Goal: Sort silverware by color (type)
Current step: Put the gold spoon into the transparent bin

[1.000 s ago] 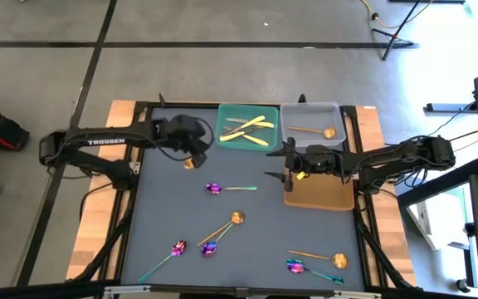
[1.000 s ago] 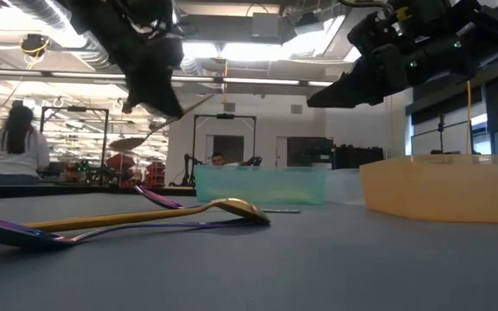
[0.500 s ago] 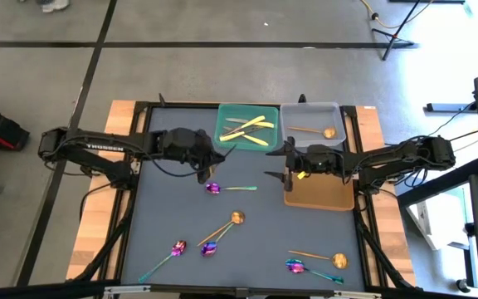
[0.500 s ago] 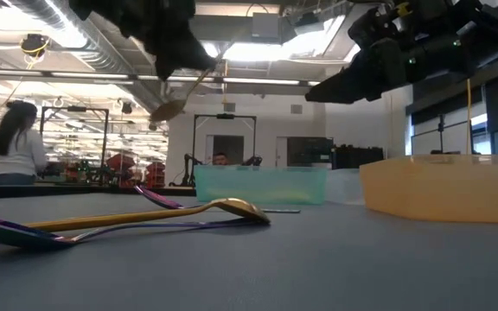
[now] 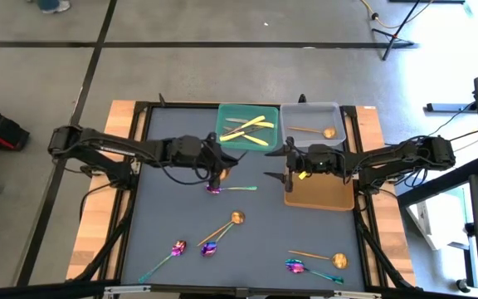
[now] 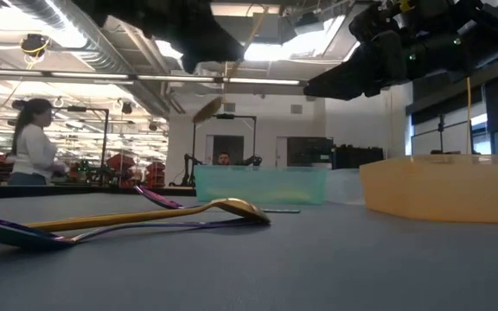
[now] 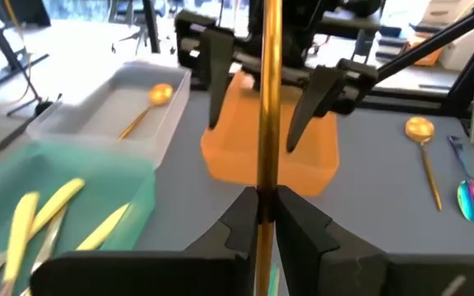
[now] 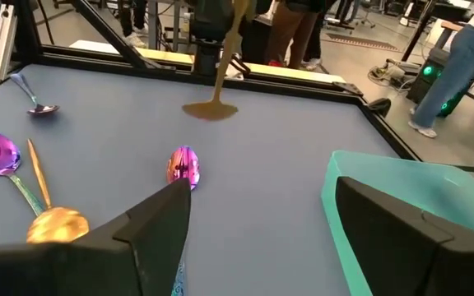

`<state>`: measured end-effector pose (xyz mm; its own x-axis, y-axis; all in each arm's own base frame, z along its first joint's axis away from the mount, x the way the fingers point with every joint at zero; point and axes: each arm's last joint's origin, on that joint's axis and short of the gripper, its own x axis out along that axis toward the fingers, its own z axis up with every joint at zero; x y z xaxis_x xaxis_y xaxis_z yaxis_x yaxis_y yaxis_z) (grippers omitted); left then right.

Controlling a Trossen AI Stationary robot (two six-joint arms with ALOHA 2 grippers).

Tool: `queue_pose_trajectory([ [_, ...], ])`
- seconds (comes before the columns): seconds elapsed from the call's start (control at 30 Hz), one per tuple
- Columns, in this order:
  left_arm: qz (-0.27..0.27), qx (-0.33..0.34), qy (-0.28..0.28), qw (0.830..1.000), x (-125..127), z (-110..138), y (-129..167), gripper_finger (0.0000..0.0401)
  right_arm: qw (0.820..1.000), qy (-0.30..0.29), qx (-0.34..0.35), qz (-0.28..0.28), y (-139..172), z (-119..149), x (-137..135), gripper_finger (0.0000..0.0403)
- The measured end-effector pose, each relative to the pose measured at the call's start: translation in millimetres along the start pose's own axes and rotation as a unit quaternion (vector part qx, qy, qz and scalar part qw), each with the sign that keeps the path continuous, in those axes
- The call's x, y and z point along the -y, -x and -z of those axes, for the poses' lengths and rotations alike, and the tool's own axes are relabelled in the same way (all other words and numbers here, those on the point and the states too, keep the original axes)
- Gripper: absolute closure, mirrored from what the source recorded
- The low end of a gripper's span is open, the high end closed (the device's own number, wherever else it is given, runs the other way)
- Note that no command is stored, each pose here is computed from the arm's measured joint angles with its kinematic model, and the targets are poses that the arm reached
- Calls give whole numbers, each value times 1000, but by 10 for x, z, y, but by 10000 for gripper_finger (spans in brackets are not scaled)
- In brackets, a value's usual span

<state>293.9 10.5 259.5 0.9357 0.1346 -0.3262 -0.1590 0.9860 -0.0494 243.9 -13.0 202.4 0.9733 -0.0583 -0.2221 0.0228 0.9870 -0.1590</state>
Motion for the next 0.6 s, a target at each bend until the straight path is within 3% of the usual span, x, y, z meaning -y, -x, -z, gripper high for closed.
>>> queue_pose_trajectory([
  [0.3, 5, 35, -10, 999, 36, 55, -222, 371, 999, 0, 8, -45, 1, -5, -27, 112],
  [0.6, -6, 69, -64, 996, 202, 119, -363, 371, 999, 0, 12, -52, 2, -12, -31, 112],
])
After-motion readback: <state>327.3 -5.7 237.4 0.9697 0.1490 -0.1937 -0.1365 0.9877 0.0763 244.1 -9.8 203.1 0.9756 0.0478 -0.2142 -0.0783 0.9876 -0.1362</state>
